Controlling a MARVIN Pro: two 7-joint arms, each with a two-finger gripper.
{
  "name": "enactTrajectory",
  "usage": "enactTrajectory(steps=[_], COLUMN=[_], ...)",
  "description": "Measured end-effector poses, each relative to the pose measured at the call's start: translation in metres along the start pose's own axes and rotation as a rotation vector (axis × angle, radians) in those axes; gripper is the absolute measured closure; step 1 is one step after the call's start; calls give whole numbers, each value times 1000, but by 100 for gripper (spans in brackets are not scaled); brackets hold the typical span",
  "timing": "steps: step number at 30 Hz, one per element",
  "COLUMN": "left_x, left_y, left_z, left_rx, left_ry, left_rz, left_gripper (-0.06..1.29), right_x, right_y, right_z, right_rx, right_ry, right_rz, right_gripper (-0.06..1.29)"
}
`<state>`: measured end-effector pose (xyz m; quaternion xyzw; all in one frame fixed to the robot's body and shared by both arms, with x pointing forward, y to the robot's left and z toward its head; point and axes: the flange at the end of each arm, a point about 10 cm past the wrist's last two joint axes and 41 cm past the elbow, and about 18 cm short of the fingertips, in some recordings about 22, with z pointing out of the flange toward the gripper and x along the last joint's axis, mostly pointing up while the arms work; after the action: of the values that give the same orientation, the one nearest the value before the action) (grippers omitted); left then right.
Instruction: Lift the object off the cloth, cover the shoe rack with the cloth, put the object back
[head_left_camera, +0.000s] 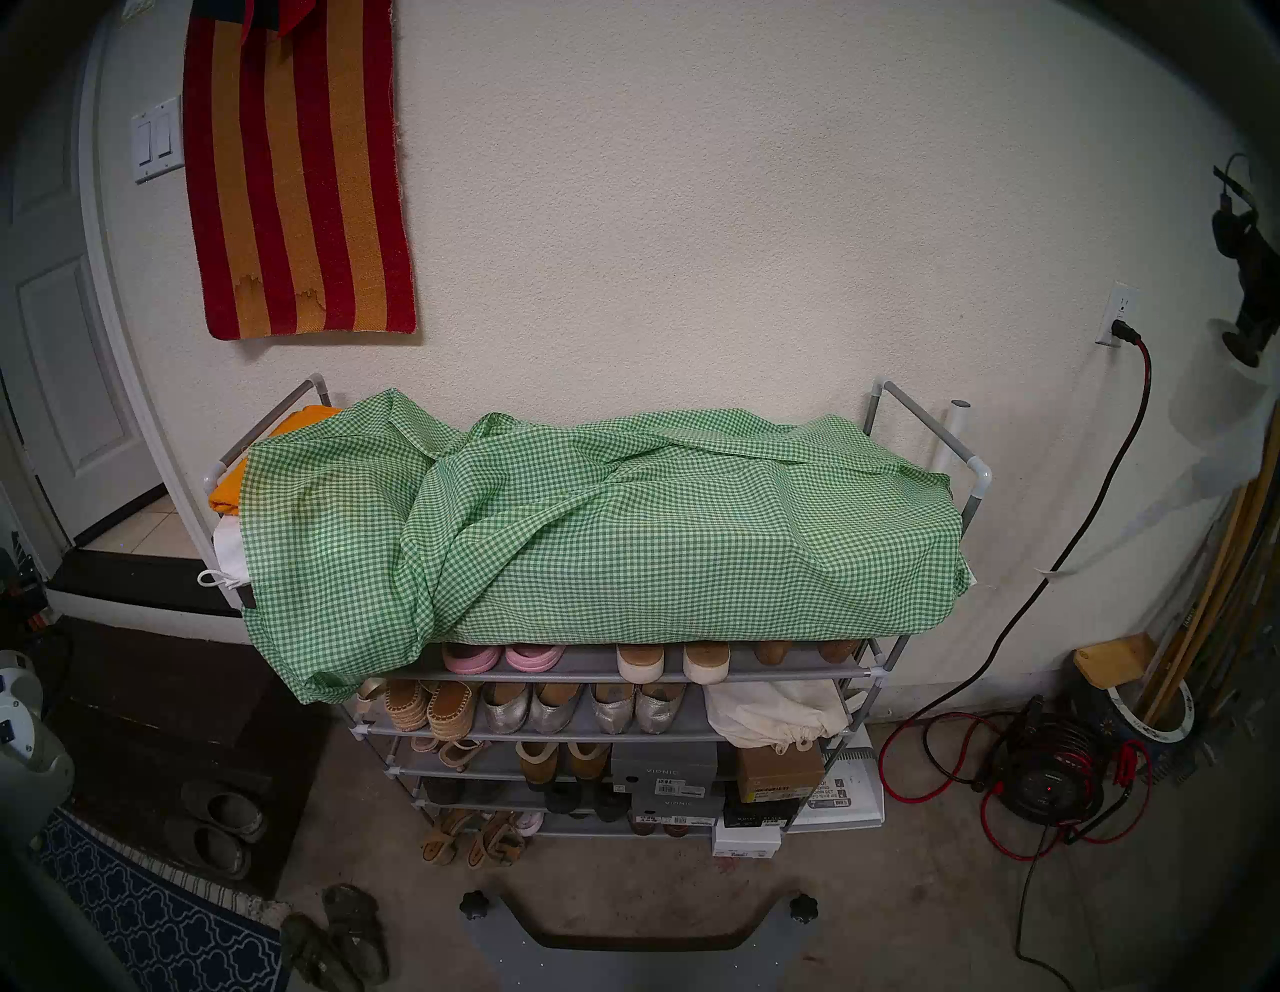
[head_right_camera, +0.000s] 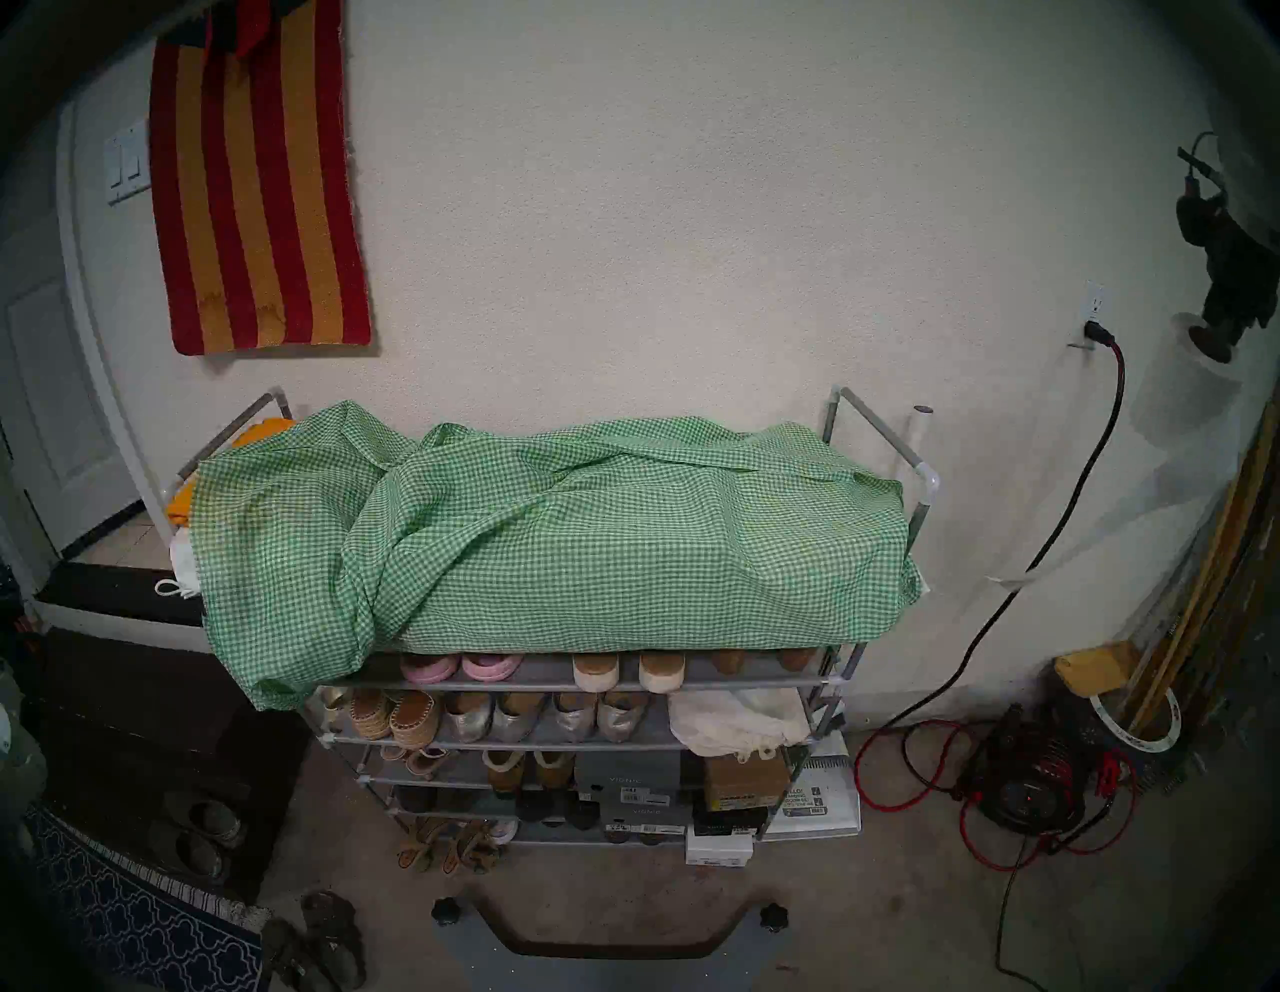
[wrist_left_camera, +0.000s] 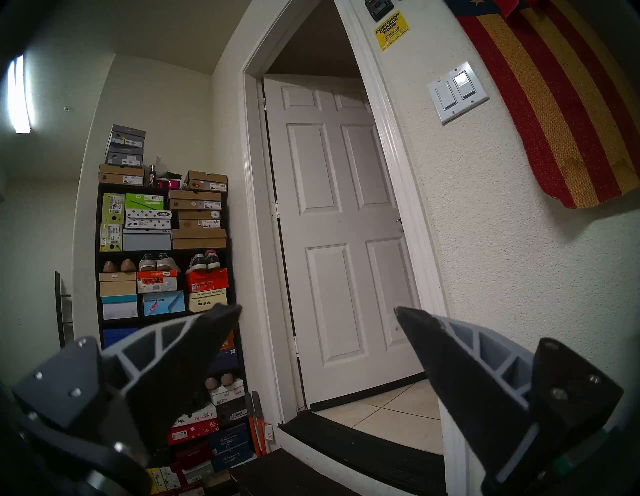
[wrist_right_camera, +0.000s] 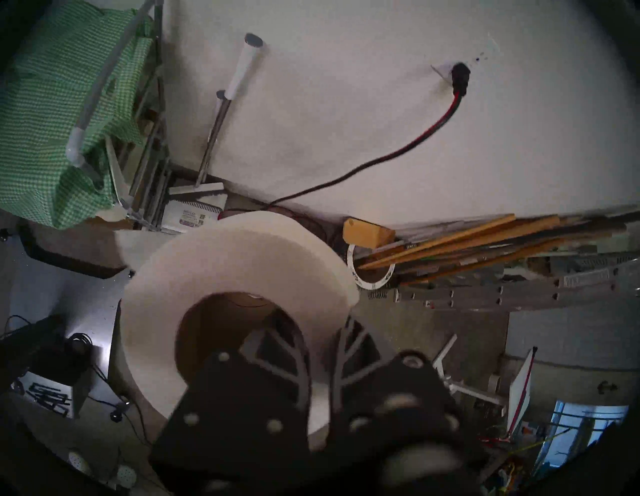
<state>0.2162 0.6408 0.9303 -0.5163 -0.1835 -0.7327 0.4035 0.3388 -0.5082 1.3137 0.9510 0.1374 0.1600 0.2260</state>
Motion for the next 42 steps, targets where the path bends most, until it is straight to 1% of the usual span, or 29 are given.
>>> enactTrajectory(steps=[2, 3, 6, 8, 17, 22, 25, 31, 40, 42], left_x=[0, 0, 0, 0, 0, 0, 0, 0, 0, 4], left_y=[0, 0, 0, 0, 0, 0, 0, 0, 0, 1], left_z=[0, 0, 0, 0, 0, 0, 0, 0, 0, 3], left_rx=[0, 0, 0, 0, 0, 0, 0, 0, -1, -7], left_ry=[0, 0, 0, 0, 0, 0, 0, 0, 1, 23], left_rz=[0, 0, 0, 0, 0, 0, 0, 0, 0, -4], left_gripper=[-3, -3, -3, -3, -3, -3, -3, -3, -3, -3], right_x=[-5, -10, -16, -24, -50, -62, -69, -75, -77, -77], right_y=[0, 1, 2, 7, 27, 33, 31, 31, 31, 31], right_z=[3, 6, 10, 12, 19, 32, 42, 49, 50, 50], right_rx=[11, 27, 46, 65, 99, 139, 181, 224, 248, 250], right_ry=[-6, -10, -14, -16, -30, -40, -40, -33, -21, -19], right_rz=[-2, -6, -9, -8, 10, 13, 7, -1, -7, -7], right_gripper=[117, 117, 117, 117, 117, 117, 117, 117, 117, 117])
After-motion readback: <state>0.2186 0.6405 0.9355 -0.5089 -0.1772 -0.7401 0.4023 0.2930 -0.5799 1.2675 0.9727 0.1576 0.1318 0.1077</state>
